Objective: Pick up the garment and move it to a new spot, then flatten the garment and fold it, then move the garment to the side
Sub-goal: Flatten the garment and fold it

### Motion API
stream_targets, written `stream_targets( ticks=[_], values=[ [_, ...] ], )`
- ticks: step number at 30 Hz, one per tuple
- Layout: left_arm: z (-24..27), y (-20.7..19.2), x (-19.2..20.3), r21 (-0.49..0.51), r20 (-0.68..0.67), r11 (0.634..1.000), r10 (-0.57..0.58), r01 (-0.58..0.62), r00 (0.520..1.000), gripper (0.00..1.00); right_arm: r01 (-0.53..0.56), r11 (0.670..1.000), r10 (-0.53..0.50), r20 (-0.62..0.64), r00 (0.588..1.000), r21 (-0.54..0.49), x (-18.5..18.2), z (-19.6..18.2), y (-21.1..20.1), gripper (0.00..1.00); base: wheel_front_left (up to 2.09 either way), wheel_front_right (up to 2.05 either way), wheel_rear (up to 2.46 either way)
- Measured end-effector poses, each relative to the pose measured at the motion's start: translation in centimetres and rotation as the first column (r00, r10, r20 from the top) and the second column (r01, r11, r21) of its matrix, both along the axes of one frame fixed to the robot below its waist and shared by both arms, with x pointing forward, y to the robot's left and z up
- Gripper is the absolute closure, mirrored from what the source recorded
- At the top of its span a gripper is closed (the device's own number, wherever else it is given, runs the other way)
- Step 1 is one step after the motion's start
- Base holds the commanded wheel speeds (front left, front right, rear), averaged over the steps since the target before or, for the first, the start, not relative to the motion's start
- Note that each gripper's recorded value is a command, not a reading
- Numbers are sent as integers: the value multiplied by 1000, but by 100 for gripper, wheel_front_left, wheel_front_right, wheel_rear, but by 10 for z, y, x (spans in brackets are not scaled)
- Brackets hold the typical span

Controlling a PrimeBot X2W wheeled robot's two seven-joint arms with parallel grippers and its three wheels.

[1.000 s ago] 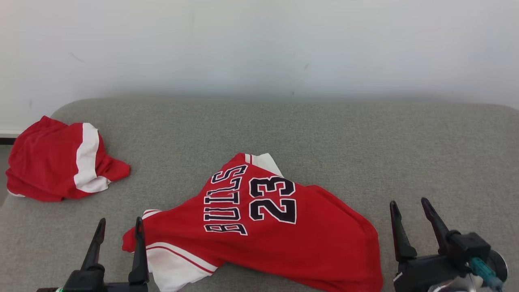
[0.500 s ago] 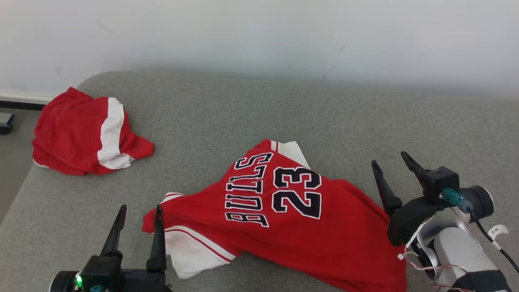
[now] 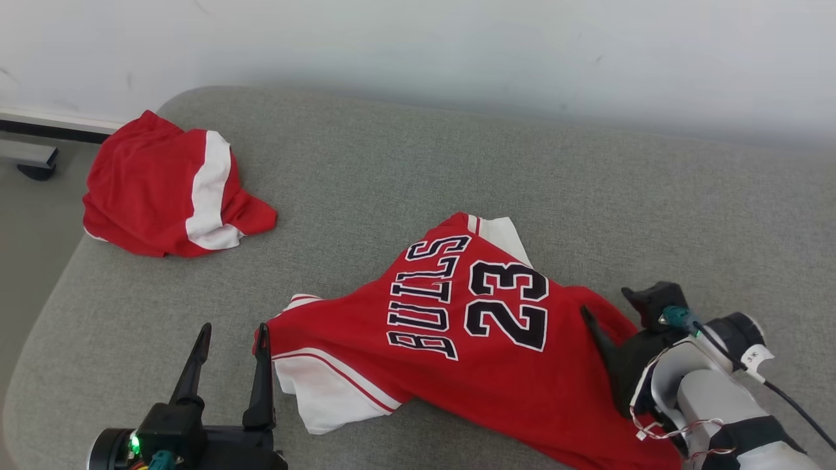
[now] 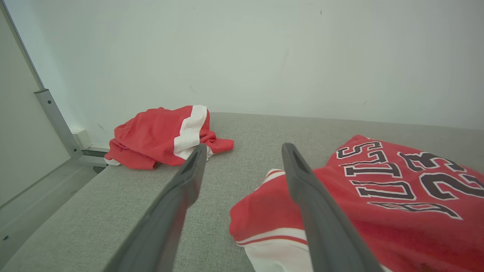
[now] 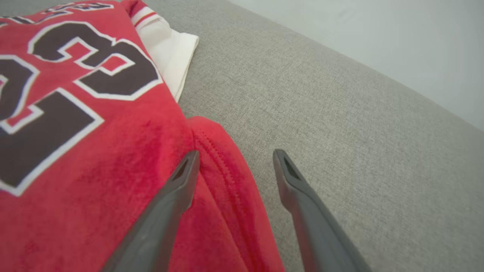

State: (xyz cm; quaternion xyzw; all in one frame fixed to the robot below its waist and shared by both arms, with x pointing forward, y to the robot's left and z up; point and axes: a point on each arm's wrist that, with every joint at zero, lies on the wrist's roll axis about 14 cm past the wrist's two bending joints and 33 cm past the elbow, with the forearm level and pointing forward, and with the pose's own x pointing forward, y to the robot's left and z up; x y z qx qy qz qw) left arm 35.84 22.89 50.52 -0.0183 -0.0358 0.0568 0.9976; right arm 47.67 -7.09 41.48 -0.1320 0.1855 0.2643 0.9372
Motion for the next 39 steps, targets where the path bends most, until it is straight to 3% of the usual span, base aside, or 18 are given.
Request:
stream_targets(
  ticks=[10, 11, 12, 13, 18, 24, 34, 39],
  values=[
    [2, -4, 2, -3, 7, 1000, -12, 12, 1000, 0, -25, 998, 17, -132, 991, -61, -19, -27, 0, 0, 0, 0, 0],
    [1, -4, 2, -3, 5, 1000, -14, 14, 1000, 0, -21, 998, 11, -142, 990, -67, -18, -28, -1, 25, 0, 0, 0],
    [1, -5, 3, -3, 4, 1000, -15, 15, 1000, 0, -15, 998, 5, -152, 988, -66, -18, -29, -1, 66, 0, 0, 0],
    [1, -5, 4, -3, 4, 1000, -17, 17, 1000, 0, -7, 998, -3, -162, 987, -61, -17, -30, -1, 100, 0, 0, 0],
    [1, -5, 5, -6, 5, 1000, -17, 17, 1000, 0, 34, 999, -36, -148, 988, -16, -9, -23, -4, 100, 0, 0, 0],
    [2, -3, 2, -9, 9, 1000, -5, 5, 1000, 0, 129, 989, -131, 28, 991, 75, 26, 26, -39, 100, 0, 0, 0],
    [1, -13, 6, -20, 7, 999, -32, 32, 999, 0, 272, 950, -298, 191, 935, 150, 68, 91, -109, 100, 0, 0, 0],
    [-2, -14, 9, -22, 0, 999, -37, 37, 999, 0, 300, 937, -335, 217, 917, 180, 84, 109, -118, 100, 0, 0, 0]
  ],
)
